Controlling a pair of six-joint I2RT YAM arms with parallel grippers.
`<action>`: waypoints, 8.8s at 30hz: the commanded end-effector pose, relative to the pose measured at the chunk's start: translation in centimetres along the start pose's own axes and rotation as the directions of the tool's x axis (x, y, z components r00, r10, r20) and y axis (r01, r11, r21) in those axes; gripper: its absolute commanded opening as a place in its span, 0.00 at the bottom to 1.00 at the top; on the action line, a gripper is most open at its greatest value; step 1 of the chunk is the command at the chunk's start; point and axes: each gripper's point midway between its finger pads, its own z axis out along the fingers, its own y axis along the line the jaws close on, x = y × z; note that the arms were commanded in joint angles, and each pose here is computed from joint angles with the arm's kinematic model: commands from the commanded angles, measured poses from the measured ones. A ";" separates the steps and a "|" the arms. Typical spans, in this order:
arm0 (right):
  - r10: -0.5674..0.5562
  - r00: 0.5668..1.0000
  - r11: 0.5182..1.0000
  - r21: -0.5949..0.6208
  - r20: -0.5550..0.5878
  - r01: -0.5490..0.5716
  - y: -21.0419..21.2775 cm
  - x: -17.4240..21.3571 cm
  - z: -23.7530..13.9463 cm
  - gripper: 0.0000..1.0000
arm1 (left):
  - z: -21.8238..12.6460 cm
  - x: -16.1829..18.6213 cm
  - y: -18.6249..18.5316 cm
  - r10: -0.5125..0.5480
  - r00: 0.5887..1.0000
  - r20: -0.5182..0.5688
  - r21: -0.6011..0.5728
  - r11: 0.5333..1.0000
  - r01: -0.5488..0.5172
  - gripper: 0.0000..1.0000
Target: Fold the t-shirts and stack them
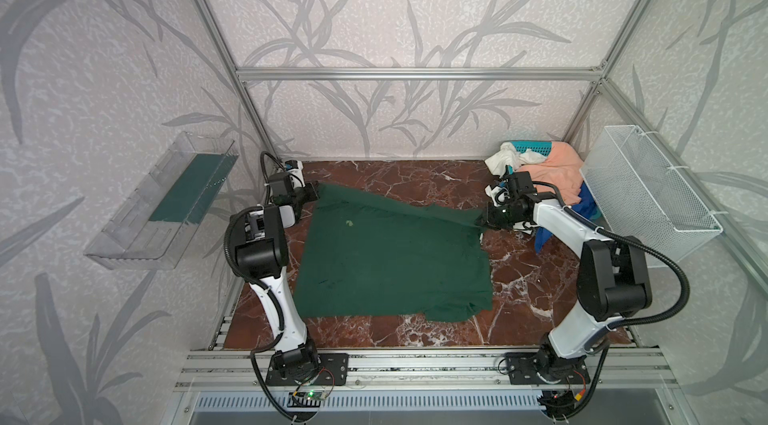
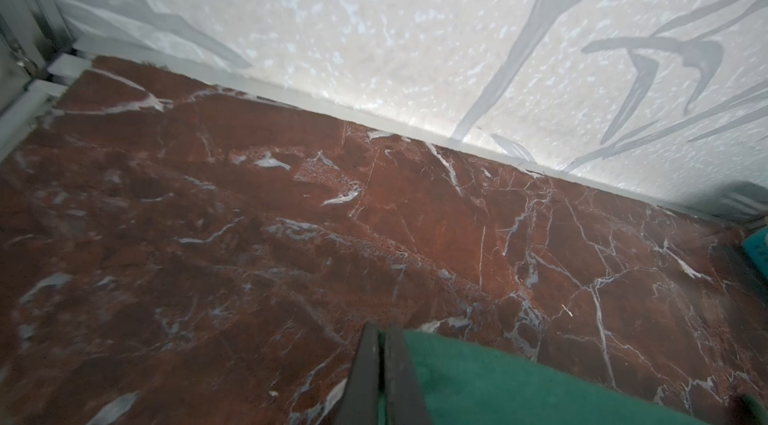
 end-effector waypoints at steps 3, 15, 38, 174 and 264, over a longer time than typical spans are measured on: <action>0.003 1.000 1.000 0.002 0.009 -0.003 0.3 0.9 -1.3 0.00 | -3.4 -3.9 -2.7 0.034 0.981 0.190 0.069 0.996 -0.048 0.00; 0.009 0.999 1.000 -0.015 -0.036 -0.010 0.0 2.5 -0.8 0.00 | -10.8 -2.3 -4.3 -0.025 0.929 0.368 0.002 1.000 0.026 0.58; -0.114 0.992 0.989 0.085 -0.051 0.118 2.7 2.2 0.3 0.46 | -11.1 5.3 -3.7 -0.223 0.973 -0.053 -0.450 0.875 0.176 0.69; 0.109 0.991 0.967 0.222 0.080 -0.124 5.4 -0.3 2.2 0.98 | -11.5 8.6 -3.0 -0.335 0.929 -0.156 -0.425 0.872 0.244 0.69; -0.034 0.975 0.784 0.599 -0.221 0.163 -1.5 15.2 -1.9 0.05 | -15.8 13.8 -17.9 -0.153 0.920 -0.361 -0.128 0.985 0.114 0.66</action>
